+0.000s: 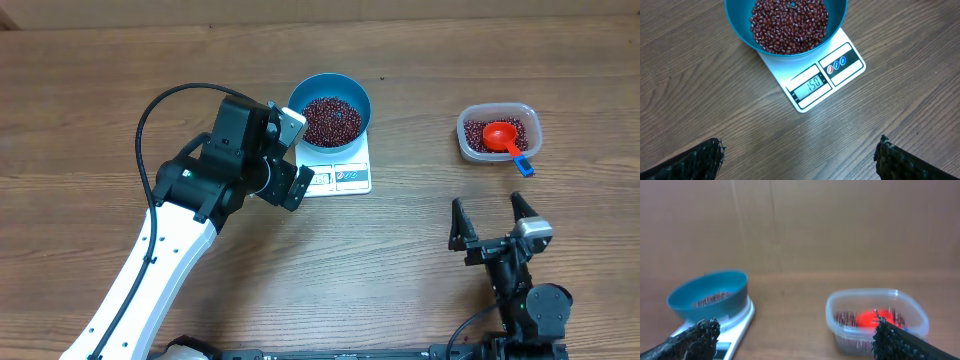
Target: Scoop item into bowl and weigh 150g on scale
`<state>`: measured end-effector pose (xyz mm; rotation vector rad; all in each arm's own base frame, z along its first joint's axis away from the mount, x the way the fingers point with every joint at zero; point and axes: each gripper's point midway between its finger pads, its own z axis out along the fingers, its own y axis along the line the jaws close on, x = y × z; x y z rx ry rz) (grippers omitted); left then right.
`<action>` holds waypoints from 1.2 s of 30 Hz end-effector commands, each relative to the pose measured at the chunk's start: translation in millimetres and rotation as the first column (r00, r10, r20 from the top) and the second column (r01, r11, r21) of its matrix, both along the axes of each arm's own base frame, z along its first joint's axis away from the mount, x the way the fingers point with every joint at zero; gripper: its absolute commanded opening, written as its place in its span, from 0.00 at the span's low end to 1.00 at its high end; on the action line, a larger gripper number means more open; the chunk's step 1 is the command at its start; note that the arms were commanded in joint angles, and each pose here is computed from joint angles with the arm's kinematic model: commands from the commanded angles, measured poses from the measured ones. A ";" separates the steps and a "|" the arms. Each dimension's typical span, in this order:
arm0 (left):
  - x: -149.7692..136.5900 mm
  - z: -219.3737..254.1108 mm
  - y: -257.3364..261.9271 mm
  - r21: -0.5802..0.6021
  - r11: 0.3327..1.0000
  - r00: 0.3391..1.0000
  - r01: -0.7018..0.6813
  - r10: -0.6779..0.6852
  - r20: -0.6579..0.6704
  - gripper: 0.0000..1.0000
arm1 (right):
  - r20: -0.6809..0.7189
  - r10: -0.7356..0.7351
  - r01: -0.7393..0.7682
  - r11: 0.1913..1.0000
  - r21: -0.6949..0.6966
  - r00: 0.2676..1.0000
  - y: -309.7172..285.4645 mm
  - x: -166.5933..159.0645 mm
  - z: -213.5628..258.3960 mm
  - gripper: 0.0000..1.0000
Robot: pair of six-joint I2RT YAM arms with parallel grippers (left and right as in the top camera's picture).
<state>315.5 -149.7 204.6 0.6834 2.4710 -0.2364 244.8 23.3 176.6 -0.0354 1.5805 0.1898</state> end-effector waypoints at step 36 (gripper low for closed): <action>-0.1 10.8 4.4 0.022 1.000 0.999 0.001 -0.002 0.050 1.00 | -0.019 0.011 -0.009 0.994 0.106 1.000 2.3 -0.3 -3.7 1.00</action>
